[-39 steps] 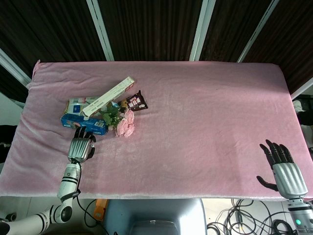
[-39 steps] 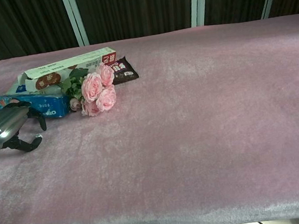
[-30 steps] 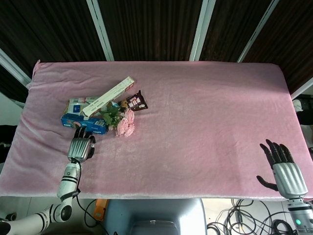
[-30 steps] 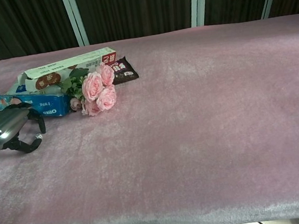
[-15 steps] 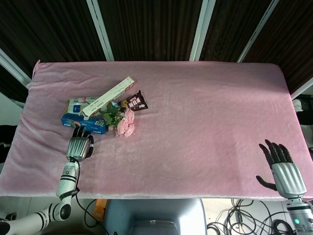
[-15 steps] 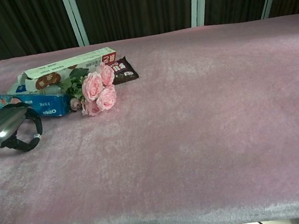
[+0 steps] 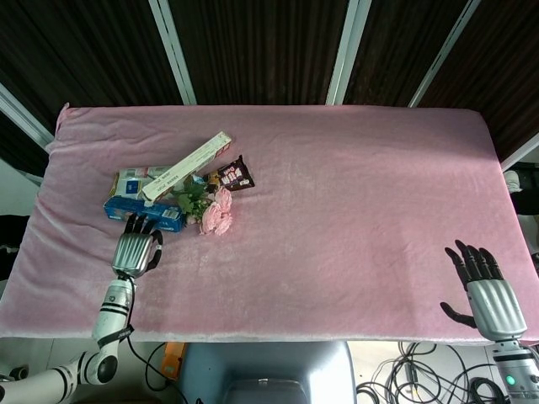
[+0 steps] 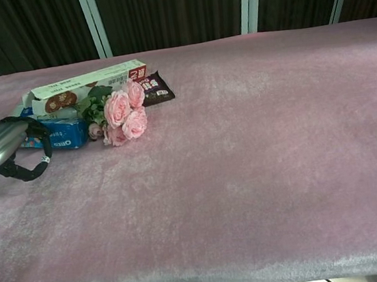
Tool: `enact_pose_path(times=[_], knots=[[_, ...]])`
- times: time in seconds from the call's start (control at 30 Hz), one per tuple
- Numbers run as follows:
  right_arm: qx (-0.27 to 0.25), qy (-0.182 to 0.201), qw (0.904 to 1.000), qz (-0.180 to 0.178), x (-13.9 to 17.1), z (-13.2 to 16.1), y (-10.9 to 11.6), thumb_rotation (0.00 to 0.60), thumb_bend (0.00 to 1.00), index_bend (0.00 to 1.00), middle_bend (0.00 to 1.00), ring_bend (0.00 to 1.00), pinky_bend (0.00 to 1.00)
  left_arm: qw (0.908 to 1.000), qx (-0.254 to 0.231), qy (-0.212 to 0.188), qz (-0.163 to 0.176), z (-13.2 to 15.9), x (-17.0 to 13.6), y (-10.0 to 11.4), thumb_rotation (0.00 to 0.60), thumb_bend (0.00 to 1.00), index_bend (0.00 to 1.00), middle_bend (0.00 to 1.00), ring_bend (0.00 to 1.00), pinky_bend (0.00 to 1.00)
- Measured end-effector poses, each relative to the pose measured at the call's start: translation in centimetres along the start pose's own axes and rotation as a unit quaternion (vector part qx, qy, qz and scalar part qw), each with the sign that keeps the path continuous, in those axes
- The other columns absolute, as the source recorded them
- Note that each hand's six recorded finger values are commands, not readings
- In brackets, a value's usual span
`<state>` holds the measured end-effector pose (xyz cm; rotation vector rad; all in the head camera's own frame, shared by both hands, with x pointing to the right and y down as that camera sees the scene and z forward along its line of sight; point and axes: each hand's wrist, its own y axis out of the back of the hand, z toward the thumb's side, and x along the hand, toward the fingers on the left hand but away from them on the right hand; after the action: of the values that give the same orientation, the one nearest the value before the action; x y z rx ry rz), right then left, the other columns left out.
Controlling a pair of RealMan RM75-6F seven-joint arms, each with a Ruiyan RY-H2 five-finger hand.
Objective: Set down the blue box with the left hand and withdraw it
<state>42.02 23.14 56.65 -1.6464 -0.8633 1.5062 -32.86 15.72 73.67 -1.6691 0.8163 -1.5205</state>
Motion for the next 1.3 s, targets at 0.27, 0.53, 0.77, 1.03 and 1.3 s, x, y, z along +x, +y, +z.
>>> enact_pose_path(times=[0.27, 0.53, 0.77, 1.03, 1.3], knots=[[0.001, 0.007, 1.0000, 0.005, -0.1, 0.4, -0.3, 0.600, 0.29, 0.00, 0.00, 0.00, 0.00, 0.9959, -0.060, -0.040, 0.054, 1.8, -2.8, 5.9, 0.600, 0.41, 0.59, 0.20, 0.08, 0.06], [-0.001, 0.012, 0.9999, 0.005, -0.1, 0.7, -0.3, 0.600, 0.30, 0.00, 0.00, 0.00, 0.00, 0.9970, -0.046, -0.055, 0.029, 2.7, -4.6, 7.8, 0.600, 0.41, 0.12, 0.11, 0.02, 0.05], [-0.002, 0.011, 0.9999, 0.003, -0.1, 0.6, -0.2, 0.600, 0.30, 0.00, 0.00, 0.00, 0.00, 0.9979, -0.039, -0.051, 0.010, 2.6, -4.1, 7.0, 0.600, 0.41, 0.05, 0.10, 0.02, 0.05], [-0.002, 0.007, 1.0000, 0.003, 0.0, 0.4, -0.1, 0.600, 0.30, 0.00, 0.00, 0.00, 0.00, 0.9982, -0.008, -0.053, 0.028, 1.1, -6.7, 8.2, 0.600, 0.41, 0.02, 0.06, 0.01, 0.03], [0.005, -0.001, 1.0000, 0.007, -0.1, 0.4, -0.2, 0.600, 0.30, 0.00, 0.00, 0.00, 0.00, 0.9995, -0.006, 0.016, 0.027, -4.2, -11.8, 7.7, 0.600, 0.41, 0.00, 0.00, 0.00, 0.01]])
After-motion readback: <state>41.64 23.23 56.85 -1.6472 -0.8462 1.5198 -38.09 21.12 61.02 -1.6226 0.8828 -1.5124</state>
